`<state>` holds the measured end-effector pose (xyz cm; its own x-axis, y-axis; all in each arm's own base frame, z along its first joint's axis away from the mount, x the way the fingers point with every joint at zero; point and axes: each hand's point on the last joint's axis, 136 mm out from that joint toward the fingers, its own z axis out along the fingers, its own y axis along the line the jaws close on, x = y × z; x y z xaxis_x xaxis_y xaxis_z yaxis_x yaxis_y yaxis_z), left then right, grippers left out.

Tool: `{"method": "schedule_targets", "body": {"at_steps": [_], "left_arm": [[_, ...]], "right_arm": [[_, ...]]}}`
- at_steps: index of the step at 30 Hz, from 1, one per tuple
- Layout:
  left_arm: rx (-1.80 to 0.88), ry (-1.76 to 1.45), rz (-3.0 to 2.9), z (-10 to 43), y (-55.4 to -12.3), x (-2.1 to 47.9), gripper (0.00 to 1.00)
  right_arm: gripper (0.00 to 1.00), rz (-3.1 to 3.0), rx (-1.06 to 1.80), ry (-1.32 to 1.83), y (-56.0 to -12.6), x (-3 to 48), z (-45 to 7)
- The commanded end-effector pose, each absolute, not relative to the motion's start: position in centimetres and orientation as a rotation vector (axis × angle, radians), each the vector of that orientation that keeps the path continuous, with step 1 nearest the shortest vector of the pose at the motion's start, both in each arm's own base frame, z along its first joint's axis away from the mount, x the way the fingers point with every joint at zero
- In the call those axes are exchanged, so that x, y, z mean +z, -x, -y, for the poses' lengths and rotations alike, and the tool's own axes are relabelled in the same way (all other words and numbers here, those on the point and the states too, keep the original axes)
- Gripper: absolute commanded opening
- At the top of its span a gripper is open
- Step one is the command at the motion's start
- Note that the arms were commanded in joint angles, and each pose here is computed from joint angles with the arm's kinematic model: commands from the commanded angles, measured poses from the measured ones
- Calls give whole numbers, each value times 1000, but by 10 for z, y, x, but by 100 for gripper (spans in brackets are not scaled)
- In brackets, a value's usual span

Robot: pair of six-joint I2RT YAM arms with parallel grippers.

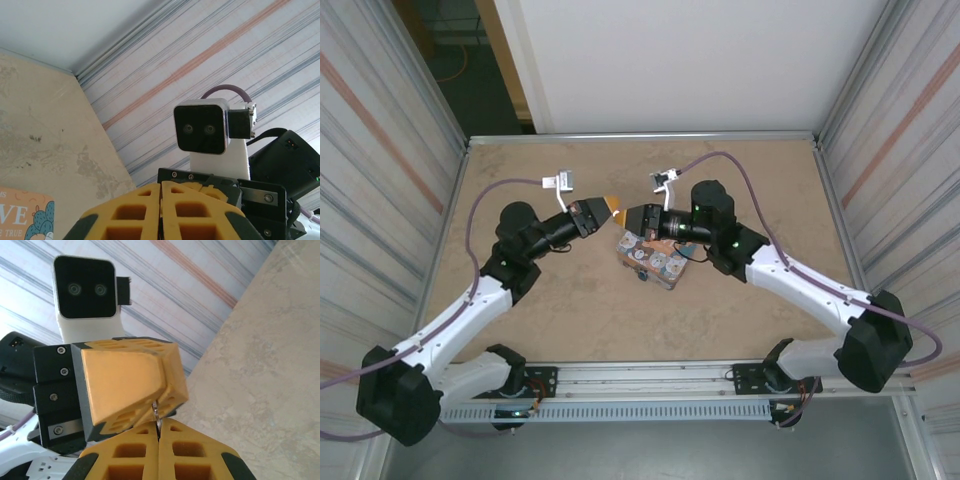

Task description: Unlock the padlock with the key

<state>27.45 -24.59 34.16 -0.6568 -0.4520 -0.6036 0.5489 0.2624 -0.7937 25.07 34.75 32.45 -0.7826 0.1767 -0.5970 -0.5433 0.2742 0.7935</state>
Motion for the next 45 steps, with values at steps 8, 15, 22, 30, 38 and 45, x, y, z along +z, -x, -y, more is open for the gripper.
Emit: {"method": "schedule_targets", "body": {"at_steps": [8, 15, 22, 30, 38, 45], "left_arm": [[-1434, -74, -1681, 224, -272, 351, 46], [-1212, -183, -1840, 211, -259, 324, 70], [-1072, -247, -1991, 200, -245, 271, 84], [-1091, -261, -2172, 207, -239, 210, 86], [-1071, -428, -2309, 235, -232, 169, 86], [-1029, -564, -2381, 264, -229, 142, 85]], "right_arm": [[0, -2063, 1317, 331, -256, 299, -312], [0, -2210, 1131, 388, -251, 263, -287], [0, -2345, 1019, 398, -253, 218, -265], [0, -2391, 1108, 302, -261, 182, -255], [0, -2449, 1168, 194, -264, 150, -245], [0, -2492, 1173, 123, -260, 128, -238]]}}
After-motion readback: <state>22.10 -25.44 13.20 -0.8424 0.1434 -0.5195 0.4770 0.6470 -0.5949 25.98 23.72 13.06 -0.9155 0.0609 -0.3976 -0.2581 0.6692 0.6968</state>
